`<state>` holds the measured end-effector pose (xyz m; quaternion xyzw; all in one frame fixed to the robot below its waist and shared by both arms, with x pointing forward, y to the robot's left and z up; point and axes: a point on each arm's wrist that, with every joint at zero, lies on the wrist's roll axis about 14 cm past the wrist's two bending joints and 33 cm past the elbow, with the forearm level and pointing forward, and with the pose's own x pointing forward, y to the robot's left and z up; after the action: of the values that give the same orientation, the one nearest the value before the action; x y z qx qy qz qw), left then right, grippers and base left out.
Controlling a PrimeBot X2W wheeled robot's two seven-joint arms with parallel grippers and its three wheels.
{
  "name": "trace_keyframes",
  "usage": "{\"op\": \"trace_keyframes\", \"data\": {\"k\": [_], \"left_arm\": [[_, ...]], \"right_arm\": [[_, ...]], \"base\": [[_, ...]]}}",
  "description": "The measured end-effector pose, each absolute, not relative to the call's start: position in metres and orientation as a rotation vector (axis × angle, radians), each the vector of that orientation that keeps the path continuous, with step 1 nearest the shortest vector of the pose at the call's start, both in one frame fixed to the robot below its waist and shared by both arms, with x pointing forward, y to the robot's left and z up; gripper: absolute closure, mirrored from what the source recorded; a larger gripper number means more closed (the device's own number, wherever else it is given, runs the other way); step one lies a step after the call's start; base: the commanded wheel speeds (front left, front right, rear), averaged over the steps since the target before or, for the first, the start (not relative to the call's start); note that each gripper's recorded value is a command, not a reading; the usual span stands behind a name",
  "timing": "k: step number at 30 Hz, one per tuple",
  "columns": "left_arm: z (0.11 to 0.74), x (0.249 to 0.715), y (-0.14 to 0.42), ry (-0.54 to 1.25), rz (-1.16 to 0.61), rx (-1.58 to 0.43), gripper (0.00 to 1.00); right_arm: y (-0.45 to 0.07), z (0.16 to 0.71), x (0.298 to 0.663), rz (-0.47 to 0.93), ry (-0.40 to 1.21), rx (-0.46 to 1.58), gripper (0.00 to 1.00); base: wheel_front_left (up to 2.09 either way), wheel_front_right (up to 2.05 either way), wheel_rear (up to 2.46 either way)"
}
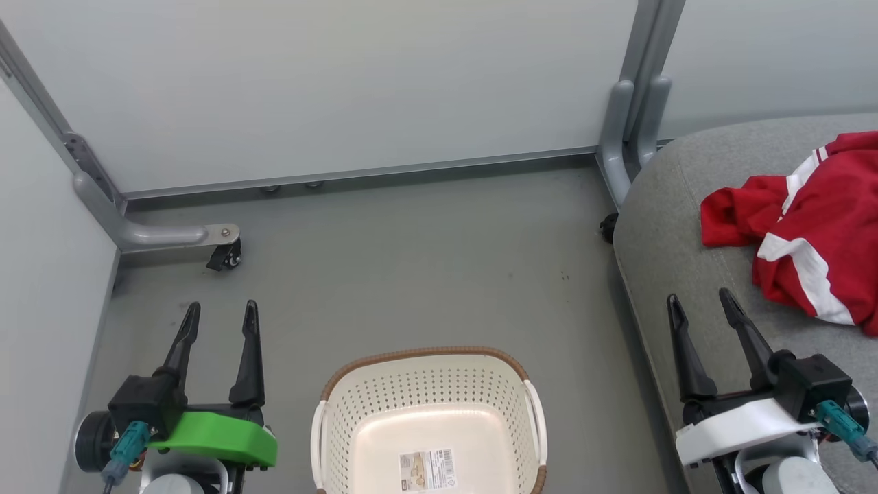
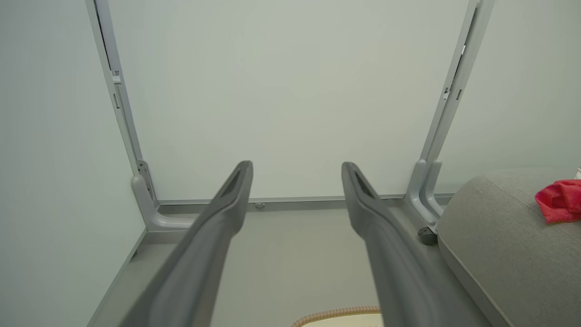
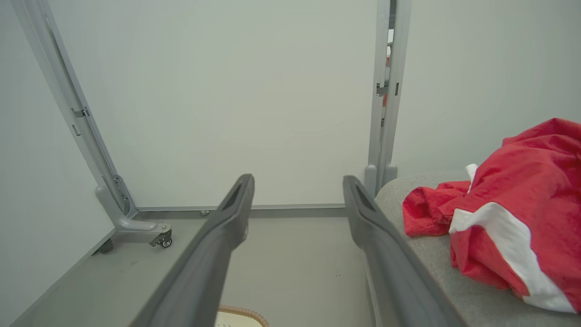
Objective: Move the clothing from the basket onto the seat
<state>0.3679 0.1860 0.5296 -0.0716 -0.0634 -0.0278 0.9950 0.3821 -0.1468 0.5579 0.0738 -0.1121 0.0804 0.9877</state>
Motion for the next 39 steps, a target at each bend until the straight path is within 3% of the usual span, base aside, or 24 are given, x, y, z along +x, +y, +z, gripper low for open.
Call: {"op": "trace_keyframes", "data": {"k": [29,30,39], "left_arm": [[0.535,0.351,0.195,-0.154,-0.034,-0.121,0.0],[0.533,0.351,0.195,-0.15,-0.033,-0.12,1.0],[0.505,0.346,0.195,-0.053,-0.009,-0.2,1.0]], "right_arm": [[-0.143,0.555,0.372,0.174,-0.216,0.16,0.0],[-0.143,0.553,0.372,0.173,-0.211,0.161,1.0],[-0.145,0.526,0.367,0.149,-0.115,0.238,1.0]], "base": [[0.0,0.0,0.0],[0.0,0.0,0.0],[0.0,0.0,0.0]]}}
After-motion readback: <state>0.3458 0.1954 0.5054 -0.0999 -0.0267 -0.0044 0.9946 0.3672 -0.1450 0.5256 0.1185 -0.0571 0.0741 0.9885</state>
